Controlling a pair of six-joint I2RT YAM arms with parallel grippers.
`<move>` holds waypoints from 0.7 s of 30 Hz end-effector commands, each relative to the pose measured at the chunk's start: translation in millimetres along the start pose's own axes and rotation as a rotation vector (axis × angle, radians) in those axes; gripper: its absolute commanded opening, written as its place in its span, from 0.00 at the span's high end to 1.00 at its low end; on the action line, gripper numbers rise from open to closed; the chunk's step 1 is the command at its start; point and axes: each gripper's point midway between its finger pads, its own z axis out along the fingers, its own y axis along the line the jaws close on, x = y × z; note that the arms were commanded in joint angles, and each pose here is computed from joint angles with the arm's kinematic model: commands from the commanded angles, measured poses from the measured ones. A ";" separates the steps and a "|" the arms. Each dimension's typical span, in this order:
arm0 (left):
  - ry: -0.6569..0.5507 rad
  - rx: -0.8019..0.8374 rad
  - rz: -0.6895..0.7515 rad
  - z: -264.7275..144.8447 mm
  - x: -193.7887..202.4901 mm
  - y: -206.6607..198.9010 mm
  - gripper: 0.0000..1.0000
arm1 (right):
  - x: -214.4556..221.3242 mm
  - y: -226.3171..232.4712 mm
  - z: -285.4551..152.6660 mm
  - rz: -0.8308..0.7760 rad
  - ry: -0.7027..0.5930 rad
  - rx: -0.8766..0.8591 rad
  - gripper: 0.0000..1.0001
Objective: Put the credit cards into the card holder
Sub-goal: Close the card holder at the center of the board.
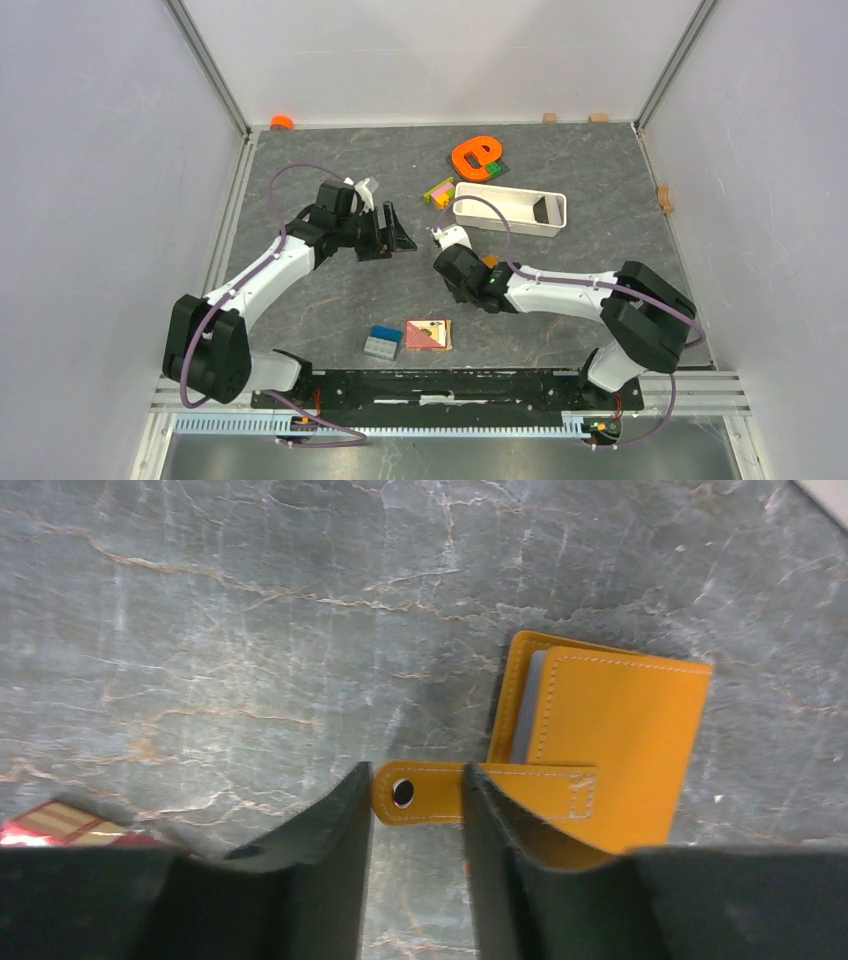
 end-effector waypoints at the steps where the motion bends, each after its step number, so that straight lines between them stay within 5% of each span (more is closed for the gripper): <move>1: 0.004 0.029 0.007 5.5 1.0 -4.2 0.15 | -44.6 17.6 -20.1 0.050 -0.117 -0.092 0.49; 4: 0.018 0.025 0.034 10.2 6.8 -7.6 0.15 | -64.0 11.6 -41.3 0.017 -0.181 -0.115 0.29; 9: 0.043 0.019 0.098 21.1 14.2 -16.6 0.15 | -77.3 -15.7 -64.8 -0.007 -0.199 -0.134 0.19; 15: 0.053 0.022 0.168 35.6 14.9 -34.5 0.15 | -66.7 -64.4 -71.8 0.071 -0.202 -0.207 0.18; 21: 0.140 0.048 0.197 70.8 29.2 -60.6 0.15 | -33.2 -97.6 -49.2 0.174 -0.125 -0.261 0.28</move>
